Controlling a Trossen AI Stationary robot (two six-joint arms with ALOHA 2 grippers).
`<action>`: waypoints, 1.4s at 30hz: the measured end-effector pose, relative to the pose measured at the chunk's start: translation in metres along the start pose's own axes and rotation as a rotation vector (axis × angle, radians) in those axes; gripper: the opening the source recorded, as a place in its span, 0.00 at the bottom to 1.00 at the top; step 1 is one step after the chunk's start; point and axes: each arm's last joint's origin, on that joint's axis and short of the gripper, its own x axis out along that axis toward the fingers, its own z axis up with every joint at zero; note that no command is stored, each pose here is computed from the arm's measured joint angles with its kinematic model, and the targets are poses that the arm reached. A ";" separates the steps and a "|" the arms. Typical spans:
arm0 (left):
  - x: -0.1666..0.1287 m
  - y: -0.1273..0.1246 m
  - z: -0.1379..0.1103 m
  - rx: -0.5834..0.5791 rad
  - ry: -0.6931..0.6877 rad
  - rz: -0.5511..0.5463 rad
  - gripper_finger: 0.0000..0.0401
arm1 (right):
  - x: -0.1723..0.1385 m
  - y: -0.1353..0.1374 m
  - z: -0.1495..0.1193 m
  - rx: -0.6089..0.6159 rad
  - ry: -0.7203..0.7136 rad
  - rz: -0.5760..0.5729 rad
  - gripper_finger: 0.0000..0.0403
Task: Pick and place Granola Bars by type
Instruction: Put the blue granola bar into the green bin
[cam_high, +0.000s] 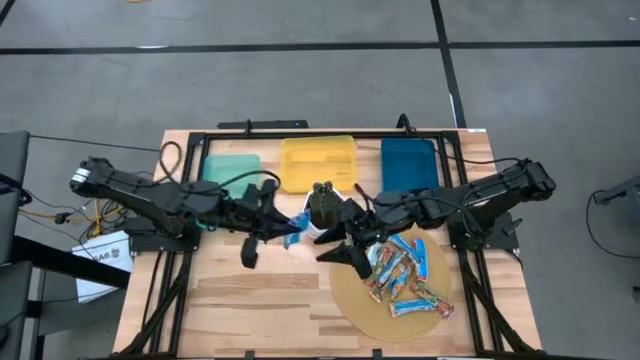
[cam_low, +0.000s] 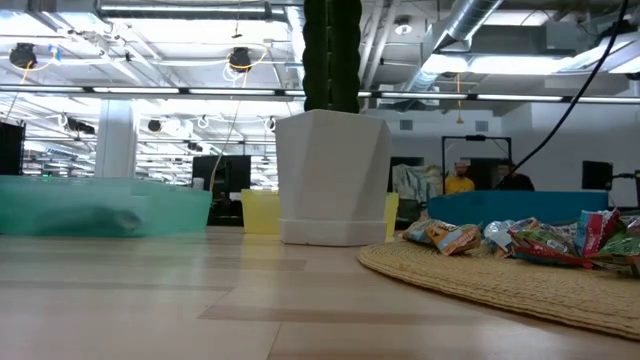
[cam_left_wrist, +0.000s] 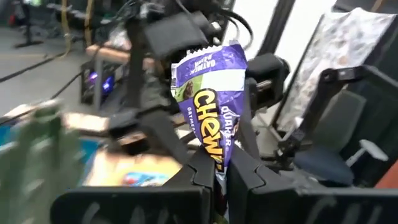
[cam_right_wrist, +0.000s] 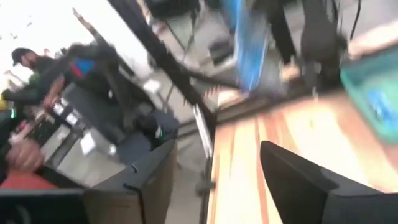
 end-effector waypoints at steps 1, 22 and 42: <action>-0.007 0.001 0.002 -0.005 0.011 0.020 0.01 | 0.000 -0.001 -0.003 0.007 0.032 -0.005 0.57; -0.143 0.027 0.002 -0.136 0.239 0.357 0.00 | -0.013 0.011 -0.062 0.147 0.601 -0.038 0.53; -0.155 0.038 -0.033 0.009 0.666 0.521 0.00 | -0.017 0.013 -0.071 0.146 0.674 -0.071 0.52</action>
